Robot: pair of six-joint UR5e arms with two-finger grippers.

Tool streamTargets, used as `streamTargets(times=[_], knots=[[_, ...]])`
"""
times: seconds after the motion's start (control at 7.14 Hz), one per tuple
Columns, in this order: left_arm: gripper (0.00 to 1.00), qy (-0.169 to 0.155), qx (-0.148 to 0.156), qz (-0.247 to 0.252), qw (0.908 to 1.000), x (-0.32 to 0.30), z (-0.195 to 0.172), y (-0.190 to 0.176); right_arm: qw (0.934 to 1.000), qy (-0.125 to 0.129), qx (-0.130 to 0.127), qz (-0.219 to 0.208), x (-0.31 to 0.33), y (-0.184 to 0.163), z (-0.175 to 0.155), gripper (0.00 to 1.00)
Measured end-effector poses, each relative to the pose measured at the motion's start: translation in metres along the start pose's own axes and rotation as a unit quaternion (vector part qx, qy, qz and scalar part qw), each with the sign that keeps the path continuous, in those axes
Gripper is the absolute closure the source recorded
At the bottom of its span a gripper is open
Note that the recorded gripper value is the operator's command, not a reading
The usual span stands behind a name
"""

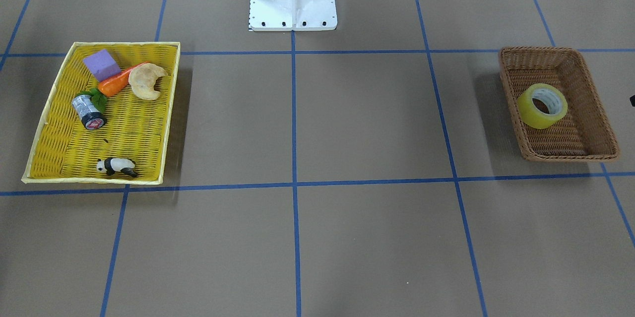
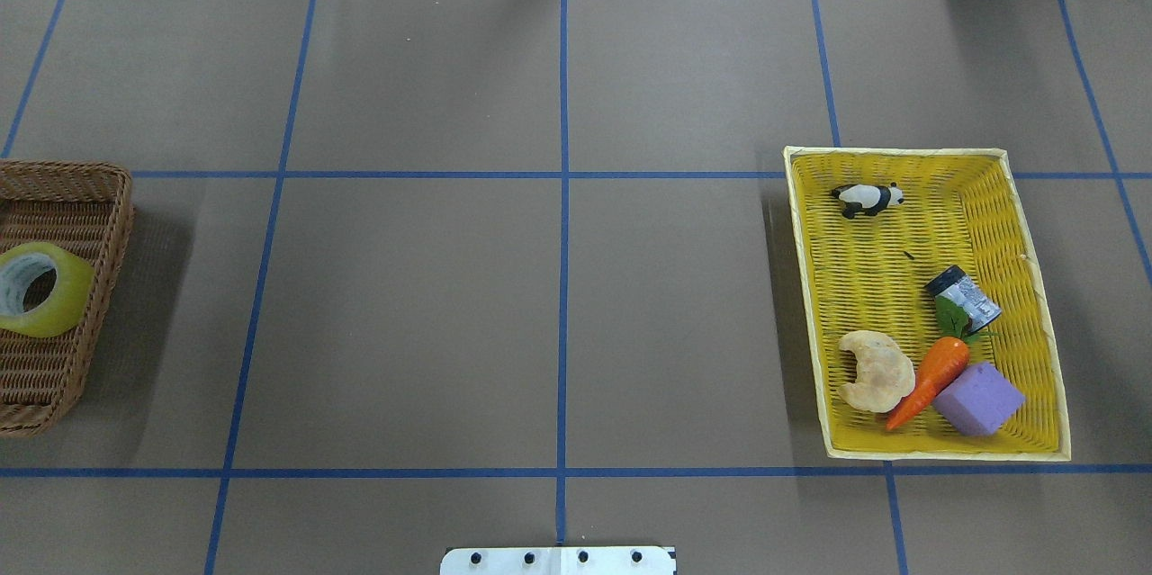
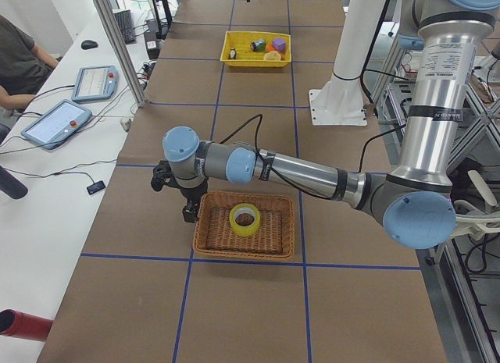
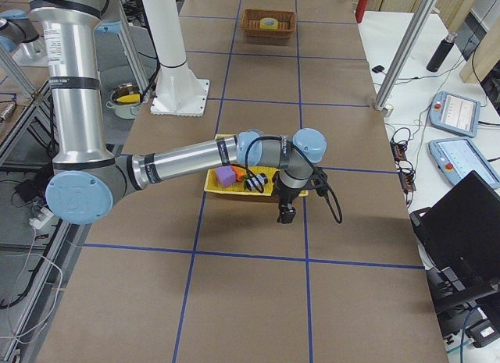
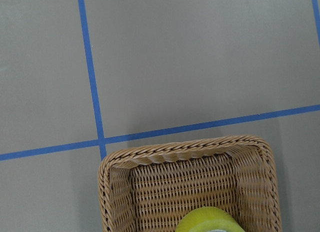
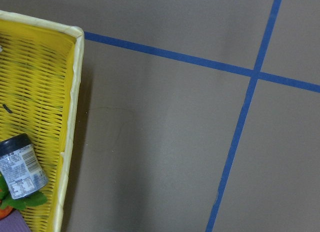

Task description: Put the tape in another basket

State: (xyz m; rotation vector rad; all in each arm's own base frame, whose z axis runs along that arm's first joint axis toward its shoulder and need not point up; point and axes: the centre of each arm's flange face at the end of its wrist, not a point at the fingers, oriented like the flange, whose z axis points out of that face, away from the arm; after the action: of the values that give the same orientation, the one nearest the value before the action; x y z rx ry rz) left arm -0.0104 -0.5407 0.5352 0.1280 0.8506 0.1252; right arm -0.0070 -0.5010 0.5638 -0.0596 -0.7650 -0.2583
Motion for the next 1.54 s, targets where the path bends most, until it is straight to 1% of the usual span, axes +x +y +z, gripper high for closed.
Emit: streamTargets(times=[0.56, 1.54], knots=[[0.02, -0.001, 0.006, 0.008, 0.9999, 0.0084, -0.0058, 0.0012, 0.9999, 0.001, 0.007, 0.007, 0.0049, 0.0007, -0.0072, 0.00], [0.02, -0.001, 0.006, 0.010, 0.9999, 0.0085, -0.0049, 0.0016, 0.9999, 0.001, 0.009, 0.007, 0.0041, -0.0021, -0.0086, 0.00]])
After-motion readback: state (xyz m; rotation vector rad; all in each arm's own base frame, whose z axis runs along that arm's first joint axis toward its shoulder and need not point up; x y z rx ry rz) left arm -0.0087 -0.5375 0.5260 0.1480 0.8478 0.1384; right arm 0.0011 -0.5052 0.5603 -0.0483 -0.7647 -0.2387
